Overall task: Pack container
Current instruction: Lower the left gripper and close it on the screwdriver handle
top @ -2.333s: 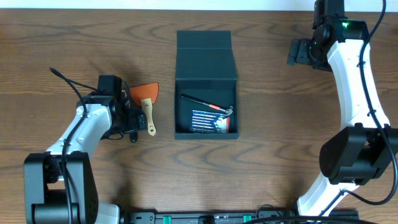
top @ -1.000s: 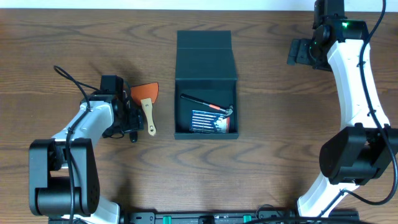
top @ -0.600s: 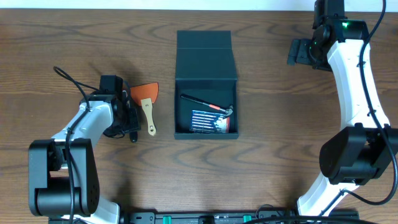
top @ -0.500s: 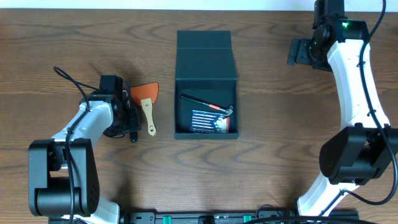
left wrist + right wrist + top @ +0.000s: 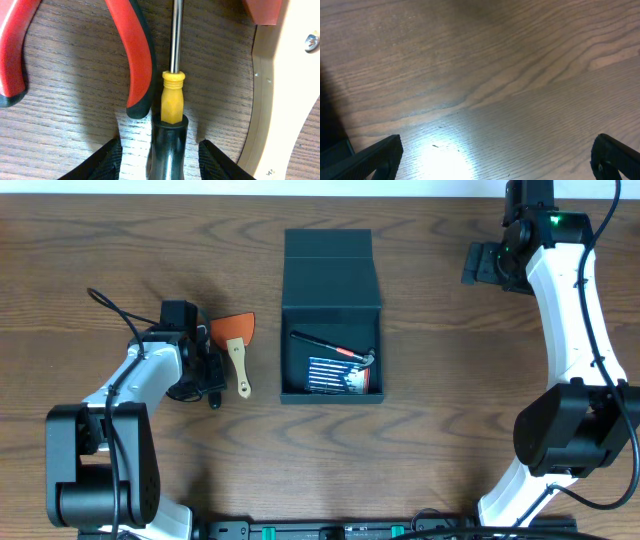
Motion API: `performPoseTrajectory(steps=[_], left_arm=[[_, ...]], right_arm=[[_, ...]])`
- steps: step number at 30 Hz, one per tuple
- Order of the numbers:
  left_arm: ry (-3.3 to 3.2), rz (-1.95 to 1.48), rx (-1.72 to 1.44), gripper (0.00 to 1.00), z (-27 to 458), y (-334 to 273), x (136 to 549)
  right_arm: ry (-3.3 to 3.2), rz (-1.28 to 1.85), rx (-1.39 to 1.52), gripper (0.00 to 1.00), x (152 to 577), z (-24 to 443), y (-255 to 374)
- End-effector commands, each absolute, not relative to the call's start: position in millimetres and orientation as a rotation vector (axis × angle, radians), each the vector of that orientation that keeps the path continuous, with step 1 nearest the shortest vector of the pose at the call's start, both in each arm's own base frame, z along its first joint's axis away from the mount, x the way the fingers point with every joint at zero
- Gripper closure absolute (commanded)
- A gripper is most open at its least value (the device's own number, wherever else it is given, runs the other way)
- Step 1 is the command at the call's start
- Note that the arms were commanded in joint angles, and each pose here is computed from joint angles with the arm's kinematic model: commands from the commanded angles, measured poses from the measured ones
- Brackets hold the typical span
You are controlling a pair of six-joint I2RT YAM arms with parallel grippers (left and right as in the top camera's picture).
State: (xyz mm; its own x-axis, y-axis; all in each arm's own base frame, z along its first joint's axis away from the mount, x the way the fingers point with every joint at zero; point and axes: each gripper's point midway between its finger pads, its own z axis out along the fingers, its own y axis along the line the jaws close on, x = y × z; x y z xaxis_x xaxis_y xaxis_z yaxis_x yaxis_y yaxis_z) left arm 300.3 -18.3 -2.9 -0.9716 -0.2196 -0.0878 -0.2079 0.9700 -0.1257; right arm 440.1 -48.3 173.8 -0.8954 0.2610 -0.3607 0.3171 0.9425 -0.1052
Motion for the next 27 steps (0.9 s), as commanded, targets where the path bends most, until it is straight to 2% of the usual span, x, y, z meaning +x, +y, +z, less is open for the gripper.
performPoseTrajectory(steps=[1,27], left_arm=[[3.069,-0.236,-0.34,0.51,-14.0,-25.5,289.0],[3.064,-0.177,-0.371,0.51,-17.3,-18.9,290.7]], right_arm=[[2.71,-0.231,0.454,0.01,442.3,186.8,-51.7],[2.71,-0.231,0.455,0.01,442.3,186.8,-51.7]])
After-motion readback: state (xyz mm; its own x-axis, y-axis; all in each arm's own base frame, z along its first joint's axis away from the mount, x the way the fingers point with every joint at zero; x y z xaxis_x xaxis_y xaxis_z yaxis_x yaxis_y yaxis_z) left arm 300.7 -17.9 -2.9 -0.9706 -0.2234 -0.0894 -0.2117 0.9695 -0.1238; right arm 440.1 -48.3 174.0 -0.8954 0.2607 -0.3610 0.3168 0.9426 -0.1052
